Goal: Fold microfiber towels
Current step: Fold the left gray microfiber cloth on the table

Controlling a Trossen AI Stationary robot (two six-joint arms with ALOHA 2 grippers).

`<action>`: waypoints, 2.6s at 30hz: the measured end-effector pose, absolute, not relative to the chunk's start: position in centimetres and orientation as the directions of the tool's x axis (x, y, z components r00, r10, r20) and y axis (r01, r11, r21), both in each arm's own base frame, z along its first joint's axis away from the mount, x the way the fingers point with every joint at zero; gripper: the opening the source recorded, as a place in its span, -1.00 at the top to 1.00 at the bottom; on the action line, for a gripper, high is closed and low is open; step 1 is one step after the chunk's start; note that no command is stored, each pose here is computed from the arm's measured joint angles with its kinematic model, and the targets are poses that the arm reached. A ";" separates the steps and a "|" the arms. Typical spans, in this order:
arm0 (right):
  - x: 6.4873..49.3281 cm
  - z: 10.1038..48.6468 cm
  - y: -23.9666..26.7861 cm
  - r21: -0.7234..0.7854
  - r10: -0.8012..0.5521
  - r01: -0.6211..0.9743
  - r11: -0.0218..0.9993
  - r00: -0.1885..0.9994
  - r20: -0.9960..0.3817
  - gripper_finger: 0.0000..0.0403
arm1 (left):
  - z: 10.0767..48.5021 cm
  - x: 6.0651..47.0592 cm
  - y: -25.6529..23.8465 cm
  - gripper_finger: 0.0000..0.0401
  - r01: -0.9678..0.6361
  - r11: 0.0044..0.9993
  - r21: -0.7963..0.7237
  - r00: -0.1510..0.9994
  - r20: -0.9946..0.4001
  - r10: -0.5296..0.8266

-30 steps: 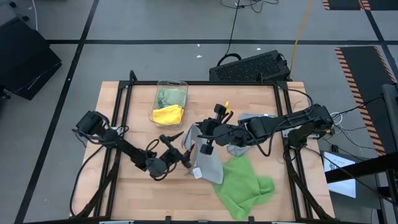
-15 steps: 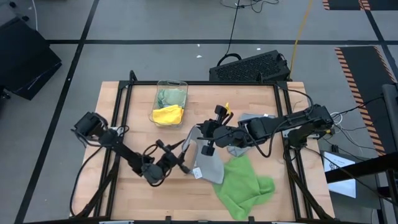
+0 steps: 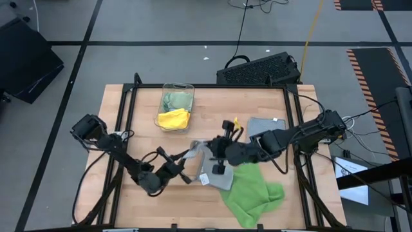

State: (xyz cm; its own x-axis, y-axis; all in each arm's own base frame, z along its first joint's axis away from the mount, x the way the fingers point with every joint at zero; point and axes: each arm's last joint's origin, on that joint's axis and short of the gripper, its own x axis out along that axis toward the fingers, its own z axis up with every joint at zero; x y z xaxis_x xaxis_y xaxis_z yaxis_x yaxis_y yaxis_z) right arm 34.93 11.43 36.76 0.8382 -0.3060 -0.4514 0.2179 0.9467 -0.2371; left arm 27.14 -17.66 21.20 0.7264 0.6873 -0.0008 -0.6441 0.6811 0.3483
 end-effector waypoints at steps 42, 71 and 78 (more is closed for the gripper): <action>33.3 31.5 9.9 -0.286 -0.409 0.295 0.912 0.718 -0.563 0.98 | 31.1 28.6 -10.4 1.00 -0.395 0.798 0.456 0.644 -0.481 0.594; 30.2 17.0 8.8 0.377 0.138 0.050 0.925 0.879 -0.456 0.98 | 19.8 25.9 -14.7 1.00 -0.148 0.988 0.045 0.788 -0.599 0.145; 31.0 14.4 9.8 0.447 0.226 0.012 0.895 0.850 -0.476 0.98 | 17.4 24.9 -14.3 1.00 -0.138 0.987 -0.079 0.786 -0.615 0.061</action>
State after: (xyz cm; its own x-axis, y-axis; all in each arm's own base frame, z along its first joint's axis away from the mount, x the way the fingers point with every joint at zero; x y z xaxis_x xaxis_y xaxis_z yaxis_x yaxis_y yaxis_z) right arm 31.02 9.80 14.40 0.8499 0.2260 -0.4760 0.0123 0.8946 0.4466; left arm 24.88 -14.31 17.38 0.7859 0.0612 -0.6153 -0.1385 0.9872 -0.0787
